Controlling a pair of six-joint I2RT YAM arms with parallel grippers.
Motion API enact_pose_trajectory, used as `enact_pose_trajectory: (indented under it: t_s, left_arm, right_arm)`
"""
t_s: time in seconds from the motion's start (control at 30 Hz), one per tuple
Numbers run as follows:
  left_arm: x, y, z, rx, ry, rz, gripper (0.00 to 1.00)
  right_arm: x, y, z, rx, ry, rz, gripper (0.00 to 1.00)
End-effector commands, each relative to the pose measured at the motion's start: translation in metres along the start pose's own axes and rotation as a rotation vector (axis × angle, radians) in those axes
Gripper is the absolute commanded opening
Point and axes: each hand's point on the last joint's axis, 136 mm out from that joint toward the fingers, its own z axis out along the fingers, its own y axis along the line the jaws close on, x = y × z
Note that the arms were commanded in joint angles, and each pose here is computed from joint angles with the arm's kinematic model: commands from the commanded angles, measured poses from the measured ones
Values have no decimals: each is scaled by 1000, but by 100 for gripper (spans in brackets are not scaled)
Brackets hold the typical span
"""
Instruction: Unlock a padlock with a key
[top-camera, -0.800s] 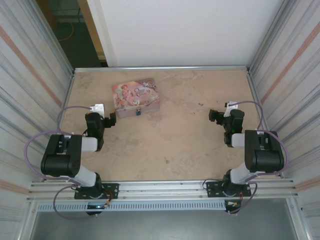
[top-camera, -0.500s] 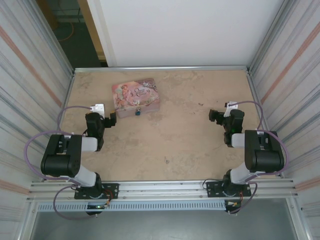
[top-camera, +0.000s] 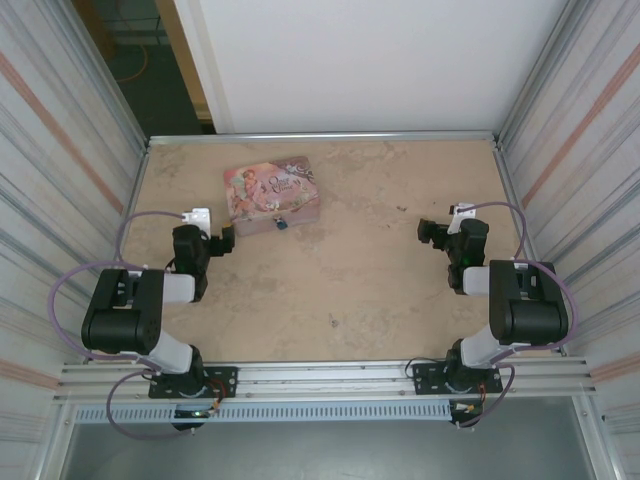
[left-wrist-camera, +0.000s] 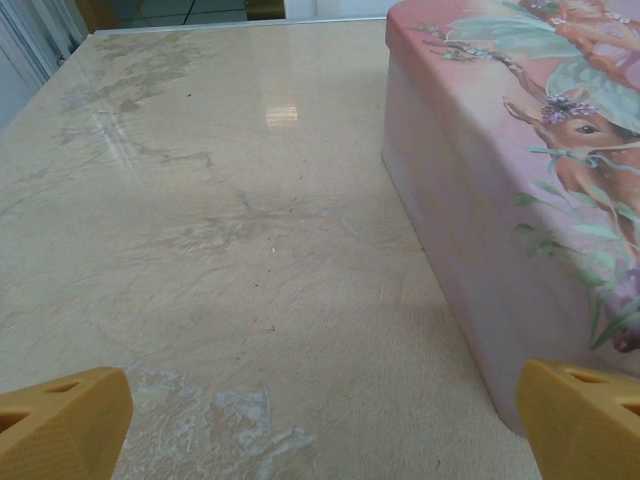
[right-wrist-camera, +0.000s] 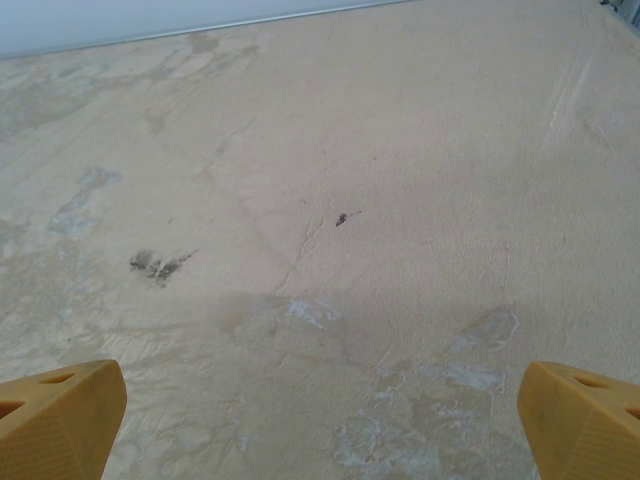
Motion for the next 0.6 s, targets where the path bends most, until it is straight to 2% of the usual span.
enact_pose_trajectory:
  t_s: [0.0, 0.57]
  left_arm:
    - [-12, -2, 2, 8, -29, 14, 99]
    - [-12, -1, 2, 7, -27, 13, 99]
  right_arm:
    - [-1, -1, 2, 8, 4, -12, 99]
    - [-1, -1, 2, 7, 6, -8, 99]
